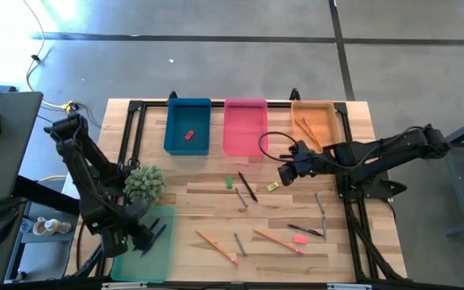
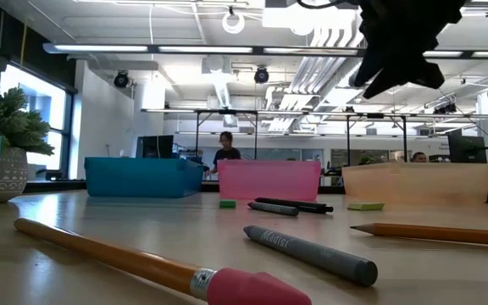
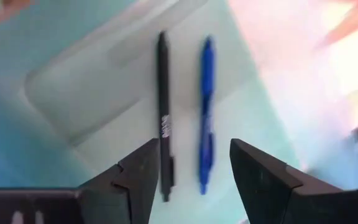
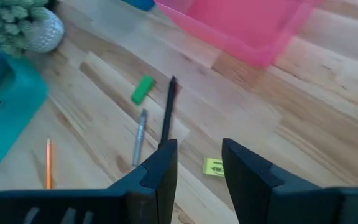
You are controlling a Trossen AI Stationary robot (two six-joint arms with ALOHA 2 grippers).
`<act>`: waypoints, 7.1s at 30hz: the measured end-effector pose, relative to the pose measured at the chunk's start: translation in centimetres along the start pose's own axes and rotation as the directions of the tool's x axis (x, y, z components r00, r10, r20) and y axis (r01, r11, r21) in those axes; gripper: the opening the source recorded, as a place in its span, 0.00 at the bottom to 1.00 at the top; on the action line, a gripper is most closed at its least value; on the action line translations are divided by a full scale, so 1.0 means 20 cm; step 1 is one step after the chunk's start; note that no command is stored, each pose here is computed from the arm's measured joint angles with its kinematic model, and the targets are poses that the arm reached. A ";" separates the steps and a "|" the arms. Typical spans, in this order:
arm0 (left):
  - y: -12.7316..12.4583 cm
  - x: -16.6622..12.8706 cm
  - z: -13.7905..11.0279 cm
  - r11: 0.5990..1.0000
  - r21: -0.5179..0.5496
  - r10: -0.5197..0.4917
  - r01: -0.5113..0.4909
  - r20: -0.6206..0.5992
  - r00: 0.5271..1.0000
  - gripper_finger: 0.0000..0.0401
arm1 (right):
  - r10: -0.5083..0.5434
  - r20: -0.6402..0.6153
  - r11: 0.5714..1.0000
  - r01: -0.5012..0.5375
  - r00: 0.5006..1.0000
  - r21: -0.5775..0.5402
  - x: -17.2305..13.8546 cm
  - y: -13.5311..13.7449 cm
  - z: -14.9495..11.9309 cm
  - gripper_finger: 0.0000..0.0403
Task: Sort crayons/erasers/pens/pencils in bins
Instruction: Put the light green eraser into the transparent blue bin
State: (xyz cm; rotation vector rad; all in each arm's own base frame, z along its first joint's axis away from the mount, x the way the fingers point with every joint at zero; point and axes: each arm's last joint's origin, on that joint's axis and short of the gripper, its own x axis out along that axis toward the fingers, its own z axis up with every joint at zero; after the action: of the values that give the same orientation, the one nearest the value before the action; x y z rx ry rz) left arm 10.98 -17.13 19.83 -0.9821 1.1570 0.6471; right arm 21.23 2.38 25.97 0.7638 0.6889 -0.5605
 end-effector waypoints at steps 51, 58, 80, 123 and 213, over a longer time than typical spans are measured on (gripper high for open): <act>-0.07 -0.20 0.91 0.982 0.147 -0.180 0.119 0.538 0.823 0.46 | -0.061 -0.104 0.507 -0.059 0.993 -0.860 0.13 0.07 0.17 0.30; -0.05 -0.20 0.94 0.988 0.106 -0.155 0.115 0.555 0.817 0.46 | -0.154 -0.189 0.442 -0.103 0.970 -0.891 0.30 0.07 0.11 0.30; -0.04 -0.20 0.97 0.989 0.106 -0.148 0.107 0.549 0.822 0.46 | -0.262 -0.443 0.300 -0.364 0.857 -0.882 0.61 0.06 -0.09 0.30; -0.05 -0.20 0.96 0.978 0.162 -0.191 0.128 0.480 0.856 0.46 | -0.369 -0.513 0.381 -0.378 0.775 -0.844 0.78 0.00 -0.18 0.21; -0.37 0.03 1.17 0.834 0.071 -0.508 0.547 0.486 0.711 0.58 | 0.033 -0.003 0.504 -0.019 0.999 -0.863 0.49 0.75 0.23 0.16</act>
State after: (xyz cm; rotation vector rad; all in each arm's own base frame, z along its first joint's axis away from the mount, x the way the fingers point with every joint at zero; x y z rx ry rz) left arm 27.88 0.32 23.42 -1.0758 0.3614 0.4306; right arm 39.27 5.78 27.57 -0.2042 0.8308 -0.1186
